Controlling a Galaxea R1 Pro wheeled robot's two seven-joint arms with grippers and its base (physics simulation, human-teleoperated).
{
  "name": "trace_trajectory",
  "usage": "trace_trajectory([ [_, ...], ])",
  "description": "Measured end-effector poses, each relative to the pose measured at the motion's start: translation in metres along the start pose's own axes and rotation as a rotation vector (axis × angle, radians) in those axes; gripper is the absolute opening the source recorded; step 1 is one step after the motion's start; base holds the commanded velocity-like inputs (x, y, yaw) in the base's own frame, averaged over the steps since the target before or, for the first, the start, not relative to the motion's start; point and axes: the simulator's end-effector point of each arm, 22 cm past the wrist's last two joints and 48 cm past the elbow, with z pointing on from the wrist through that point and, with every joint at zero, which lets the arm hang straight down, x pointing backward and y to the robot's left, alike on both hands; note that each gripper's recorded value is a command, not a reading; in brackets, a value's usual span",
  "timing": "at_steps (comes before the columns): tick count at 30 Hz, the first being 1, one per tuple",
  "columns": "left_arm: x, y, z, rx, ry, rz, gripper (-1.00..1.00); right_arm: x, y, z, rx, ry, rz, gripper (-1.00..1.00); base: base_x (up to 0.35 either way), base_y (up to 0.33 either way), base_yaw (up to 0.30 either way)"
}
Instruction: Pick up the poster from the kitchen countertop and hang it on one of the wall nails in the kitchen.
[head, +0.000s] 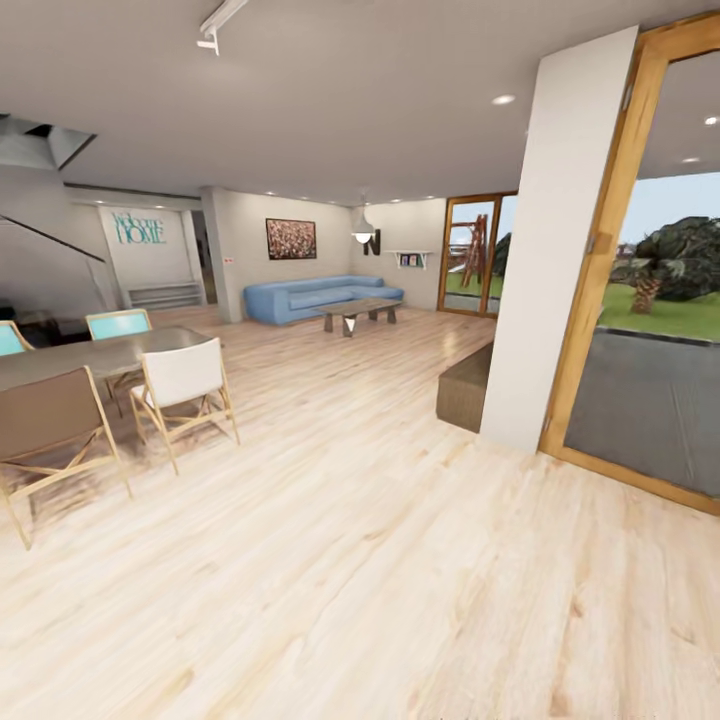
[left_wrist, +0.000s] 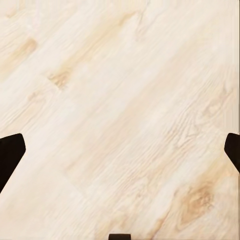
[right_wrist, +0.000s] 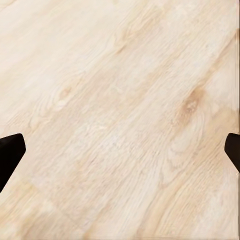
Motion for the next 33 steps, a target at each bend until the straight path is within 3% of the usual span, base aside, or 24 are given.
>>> trace_trajectory([
  [11, 0.004, 0.003, 0.0, -0.004, 0.01, 0.003, 1.0, 0.002, 0.0, 0.0, 0.001, 0.005, 0.0, 1.0, -0.036, 0.137, -0.119],
  [19, 0.033, 0.003, -0.001, -0.002, 0.07, 0.006, 1.0, 0.007, 0.0, 0.001, 0.001, 0.017, -0.001, 1.0, -0.062, 0.278, -0.004],
  [24, 0.034, 0.003, -0.001, -0.002, 0.06, 0.007, 1.0, 0.008, 0.0, 0.001, 0.001, 0.018, -0.002, 1.0, -0.01, 0.247, -0.009],
  [33, 0.03, 0.003, -0.001, -0.002, 0.041, 0.006, 1.0, 0.007, 0.0, 0.001, 0.0, 0.016, -0.001, 1.0, -0.001, 0.038, -0.212],
])
